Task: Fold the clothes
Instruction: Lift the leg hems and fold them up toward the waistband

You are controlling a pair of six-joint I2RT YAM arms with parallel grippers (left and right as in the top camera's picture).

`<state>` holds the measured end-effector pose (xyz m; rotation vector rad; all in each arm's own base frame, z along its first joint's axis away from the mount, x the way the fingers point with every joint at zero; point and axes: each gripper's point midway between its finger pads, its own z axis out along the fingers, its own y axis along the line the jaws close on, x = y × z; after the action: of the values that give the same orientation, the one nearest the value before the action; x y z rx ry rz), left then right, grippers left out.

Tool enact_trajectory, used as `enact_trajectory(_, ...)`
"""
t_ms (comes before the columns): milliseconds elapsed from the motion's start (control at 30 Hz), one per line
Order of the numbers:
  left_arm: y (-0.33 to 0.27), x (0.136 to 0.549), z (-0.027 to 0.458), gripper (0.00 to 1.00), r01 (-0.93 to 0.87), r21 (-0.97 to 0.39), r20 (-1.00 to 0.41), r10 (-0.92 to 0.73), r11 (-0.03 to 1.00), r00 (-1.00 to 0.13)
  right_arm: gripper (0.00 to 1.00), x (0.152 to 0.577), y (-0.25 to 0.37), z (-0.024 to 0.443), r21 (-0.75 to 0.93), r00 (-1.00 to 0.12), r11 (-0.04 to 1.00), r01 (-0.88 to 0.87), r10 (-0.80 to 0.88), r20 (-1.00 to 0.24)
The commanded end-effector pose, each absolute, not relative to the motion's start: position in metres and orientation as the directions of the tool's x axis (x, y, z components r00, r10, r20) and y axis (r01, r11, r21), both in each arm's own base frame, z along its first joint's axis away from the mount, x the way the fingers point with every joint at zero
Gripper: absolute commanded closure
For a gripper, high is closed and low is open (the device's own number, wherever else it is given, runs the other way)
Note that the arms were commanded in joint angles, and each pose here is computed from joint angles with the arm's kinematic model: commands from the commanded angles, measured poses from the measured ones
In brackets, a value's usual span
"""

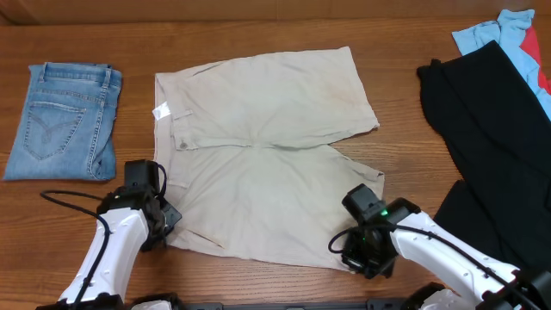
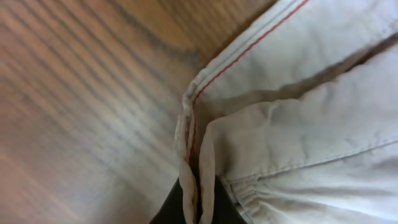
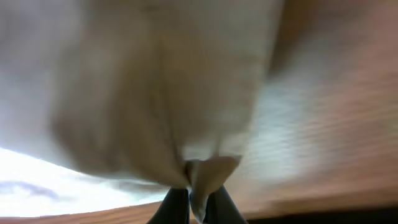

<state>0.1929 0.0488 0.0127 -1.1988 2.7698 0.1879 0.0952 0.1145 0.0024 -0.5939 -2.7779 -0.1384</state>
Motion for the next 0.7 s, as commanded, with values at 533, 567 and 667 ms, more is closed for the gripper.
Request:
enact_trajectory(533, 0.051, 0.188, 0.165, 0.96, -0.644, -0.063, -0.388, -0.613, 0.763, -0.688, 0.96, 0.216, 0.049, 0.170, 0.149, -0.850, 0.861, 0.487, 0.506, -0.149)
enact_trajectory(567, 0.050, 0.186, 0.170, 0.96, -0.633, -0.071, -0.397, -0.604, 0.771, -0.691, 0.96, 0.216, 0.046, 0.177, 0.155, -0.843, 0.858, 0.489, 0.511, -0.167)
enact_trajectory(667, 0.047, 0.177, 0.186, 0.96, -0.611, -0.092, -0.423, -0.586, 0.786, -0.691, 0.96, 0.215, 0.042, 0.197, 0.181, -0.826, 0.855, 0.487, 0.518, -0.221)
